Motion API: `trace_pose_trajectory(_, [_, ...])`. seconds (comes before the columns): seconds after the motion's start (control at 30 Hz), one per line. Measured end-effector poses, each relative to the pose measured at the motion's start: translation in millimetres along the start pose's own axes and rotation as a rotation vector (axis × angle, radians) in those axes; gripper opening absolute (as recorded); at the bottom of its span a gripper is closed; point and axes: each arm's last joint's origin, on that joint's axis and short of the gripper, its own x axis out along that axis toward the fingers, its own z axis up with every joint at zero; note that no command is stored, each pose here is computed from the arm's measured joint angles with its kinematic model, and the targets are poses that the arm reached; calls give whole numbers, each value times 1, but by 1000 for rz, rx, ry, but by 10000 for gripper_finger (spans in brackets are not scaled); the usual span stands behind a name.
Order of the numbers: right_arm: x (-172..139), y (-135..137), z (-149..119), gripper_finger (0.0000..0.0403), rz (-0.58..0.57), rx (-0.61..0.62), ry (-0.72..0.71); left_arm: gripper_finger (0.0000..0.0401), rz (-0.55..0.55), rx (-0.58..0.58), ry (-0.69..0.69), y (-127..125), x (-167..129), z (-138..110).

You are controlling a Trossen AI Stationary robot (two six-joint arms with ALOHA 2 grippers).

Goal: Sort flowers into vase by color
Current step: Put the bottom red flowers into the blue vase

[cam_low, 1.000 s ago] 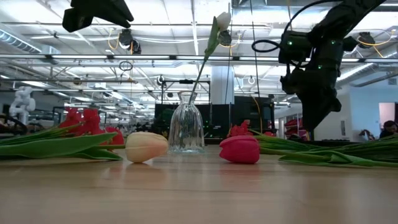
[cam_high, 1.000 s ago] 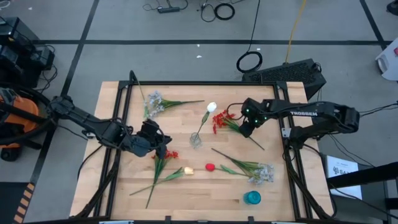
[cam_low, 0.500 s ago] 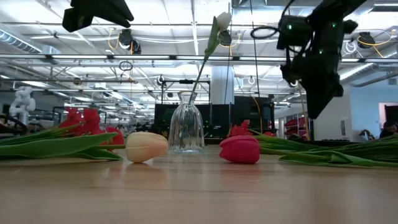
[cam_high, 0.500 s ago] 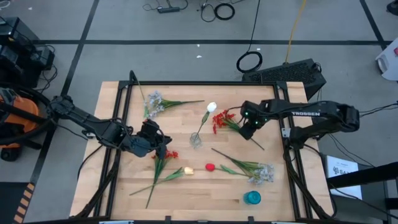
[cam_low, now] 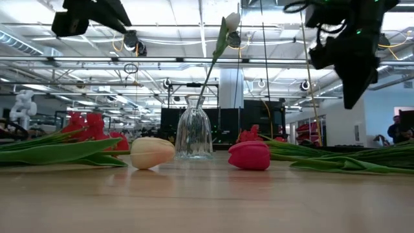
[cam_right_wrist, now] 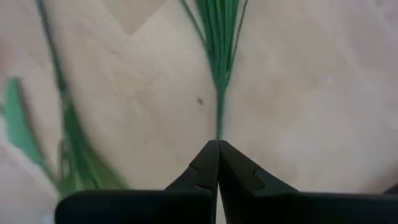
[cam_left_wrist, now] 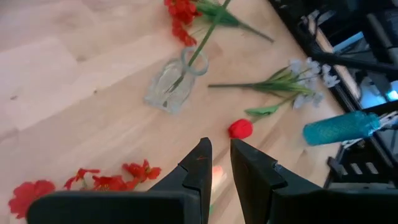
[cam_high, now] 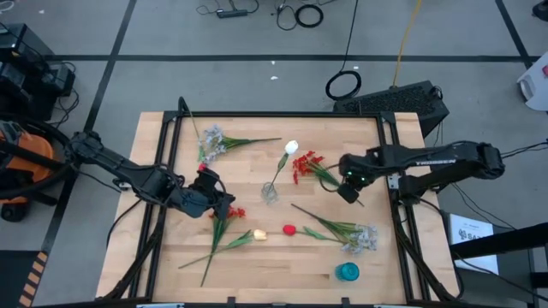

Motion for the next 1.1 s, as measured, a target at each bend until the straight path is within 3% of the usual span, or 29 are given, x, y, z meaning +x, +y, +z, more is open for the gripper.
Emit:
trace_pose_trajectory(0.23, [-18,0,-15,1,91,45,-74,65,67,-109,141,4,17,-13])
trace_pose_trajectory(0.5, [-23,1,-18,0,93,37,-107,75,306,-237,391,12,53,-42])
trace_pose_trajectory(0.9, [-23,3,-21,0,97,4,-105,200,518,-299,706,21,94,-79])
trace_pose_trajectory(1.1, [-23,3,-21,0,95,3,-106,235,578,-342,743,20,95,-96])
